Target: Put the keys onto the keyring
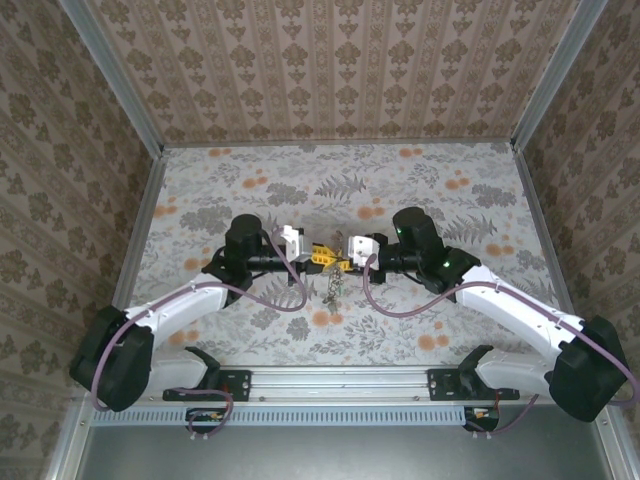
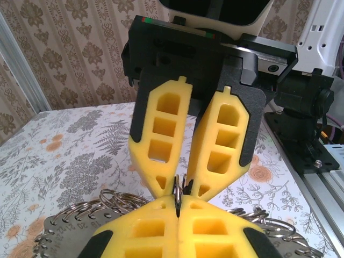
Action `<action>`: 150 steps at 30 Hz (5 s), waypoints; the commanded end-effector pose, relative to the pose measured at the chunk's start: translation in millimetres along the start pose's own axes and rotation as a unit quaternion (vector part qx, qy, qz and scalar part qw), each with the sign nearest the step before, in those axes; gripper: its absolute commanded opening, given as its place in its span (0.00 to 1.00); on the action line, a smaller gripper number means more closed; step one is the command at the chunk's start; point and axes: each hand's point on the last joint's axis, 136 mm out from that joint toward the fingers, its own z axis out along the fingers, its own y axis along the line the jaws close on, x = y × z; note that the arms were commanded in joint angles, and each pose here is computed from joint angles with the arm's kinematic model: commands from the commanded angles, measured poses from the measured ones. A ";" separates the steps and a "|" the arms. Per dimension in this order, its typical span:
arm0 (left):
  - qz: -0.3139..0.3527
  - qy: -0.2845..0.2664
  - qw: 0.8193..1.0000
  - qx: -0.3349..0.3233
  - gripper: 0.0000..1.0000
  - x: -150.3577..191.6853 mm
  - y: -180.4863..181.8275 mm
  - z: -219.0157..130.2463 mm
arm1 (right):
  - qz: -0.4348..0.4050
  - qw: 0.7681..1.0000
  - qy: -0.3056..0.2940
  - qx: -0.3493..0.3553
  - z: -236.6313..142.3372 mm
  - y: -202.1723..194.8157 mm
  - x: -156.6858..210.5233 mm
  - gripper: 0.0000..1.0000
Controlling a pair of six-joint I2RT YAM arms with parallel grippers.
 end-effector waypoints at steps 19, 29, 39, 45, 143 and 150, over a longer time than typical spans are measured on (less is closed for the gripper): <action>-0.022 0.114 0.993 0.035 0.14 16.7 -13.3 -3.5 | -0.008 0.999 0.037 -0.017 -2.7 -3.9 -8.3 0.00; -0.089 0.113 0.987 0.067 0.00 4.4 -8.8 6.6 | 0.029 0.999 0.037 -0.026 -4.2 -4.0 -14.0 0.00; -0.057 0.007 0.993 0.106 0.00 -36.3 -22.4 5.9 | 0.044 0.997 -0.061 -0.002 -18.0 -2.5 -29.3 0.24; -0.037 -0.009 0.996 0.087 0.00 -42.3 -20.5 -0.6 | 0.059 0.996 -0.061 -0.032 -20.3 4.0 -28.8 0.27; -0.036 -0.053 0.997 -0.039 0.00 -43.6 5.9 1.7 | 0.140 0.986 -0.057 -0.076 -10.8 -0.6 -15.2 0.17; -0.040 -0.059 0.997 -0.042 0.00 -47.9 5.2 2.8 | 0.138 0.987 -0.062 -0.059 -19.8 0.2 -13.1 0.21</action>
